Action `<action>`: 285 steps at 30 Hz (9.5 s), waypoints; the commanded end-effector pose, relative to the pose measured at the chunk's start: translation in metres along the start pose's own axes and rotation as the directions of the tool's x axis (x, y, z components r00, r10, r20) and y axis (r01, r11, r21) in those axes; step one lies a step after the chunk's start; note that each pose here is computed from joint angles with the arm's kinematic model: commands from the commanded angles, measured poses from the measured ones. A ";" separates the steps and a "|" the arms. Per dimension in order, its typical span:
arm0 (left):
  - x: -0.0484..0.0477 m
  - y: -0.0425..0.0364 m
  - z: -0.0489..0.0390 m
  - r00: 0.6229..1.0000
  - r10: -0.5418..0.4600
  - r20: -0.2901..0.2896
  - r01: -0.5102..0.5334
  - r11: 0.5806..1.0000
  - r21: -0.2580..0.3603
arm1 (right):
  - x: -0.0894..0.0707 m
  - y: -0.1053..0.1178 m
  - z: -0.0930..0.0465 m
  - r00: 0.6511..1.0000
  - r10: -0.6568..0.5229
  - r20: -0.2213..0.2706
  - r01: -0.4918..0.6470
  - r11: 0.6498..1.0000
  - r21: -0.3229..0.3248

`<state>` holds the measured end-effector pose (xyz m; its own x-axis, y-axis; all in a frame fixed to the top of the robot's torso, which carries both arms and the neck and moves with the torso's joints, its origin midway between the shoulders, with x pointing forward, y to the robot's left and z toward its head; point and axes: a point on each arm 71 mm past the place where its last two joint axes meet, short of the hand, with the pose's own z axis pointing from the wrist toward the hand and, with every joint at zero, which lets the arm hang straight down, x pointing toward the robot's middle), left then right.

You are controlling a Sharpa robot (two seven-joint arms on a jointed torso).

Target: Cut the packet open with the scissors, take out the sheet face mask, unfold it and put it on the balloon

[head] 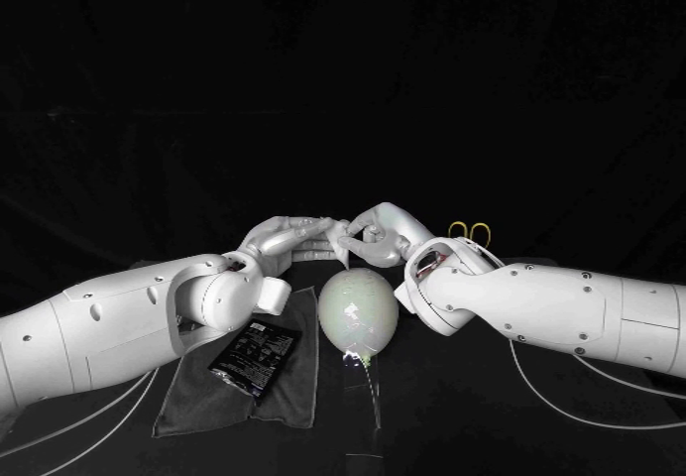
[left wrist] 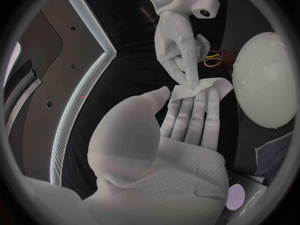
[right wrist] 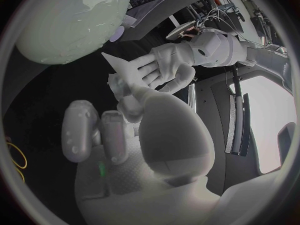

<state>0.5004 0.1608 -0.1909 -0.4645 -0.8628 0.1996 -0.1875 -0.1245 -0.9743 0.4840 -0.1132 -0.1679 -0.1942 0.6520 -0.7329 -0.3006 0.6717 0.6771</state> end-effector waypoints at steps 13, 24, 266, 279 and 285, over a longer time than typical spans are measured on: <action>-0.0003 -0.0009 0.0002 0.986 0.163 0.024 -0.163 0.987 0.010 | -0.002 0.004 -0.003 0.999 0.035 0.005 -0.035 0.999 -0.037; -0.0005 -0.0011 0.0000 0.969 0.247 0.027 -0.247 0.969 0.011 | -0.003 0.002 -0.003 0.999 0.044 -0.004 -0.045 0.999 -0.024; -0.0158 0.0031 -0.0009 0.988 0.146 0.041 -0.144 0.988 -0.047 | -0.013 -0.010 -0.009 1.000 0.024 -0.003 -0.024 1.000 0.006; -0.0162 0.0031 -0.0010 0.989 0.146 0.039 -0.144 0.989 -0.047 | -0.014 -0.011 -0.010 1.000 0.024 -0.003 -0.024 1.000 0.007; -0.0159 0.0031 -0.0011 0.989 0.144 0.035 -0.142 0.989 -0.046 | -0.014 -0.011 -0.009 1.000 0.023 -0.005 -0.023 1.000 0.008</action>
<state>0.5047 0.1718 -0.1984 -0.4666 -0.8832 0.0482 -0.1667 0.0343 -0.9854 0.4803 -0.1309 -0.1667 -0.2195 0.6673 -0.7117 -0.2841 0.6542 0.7010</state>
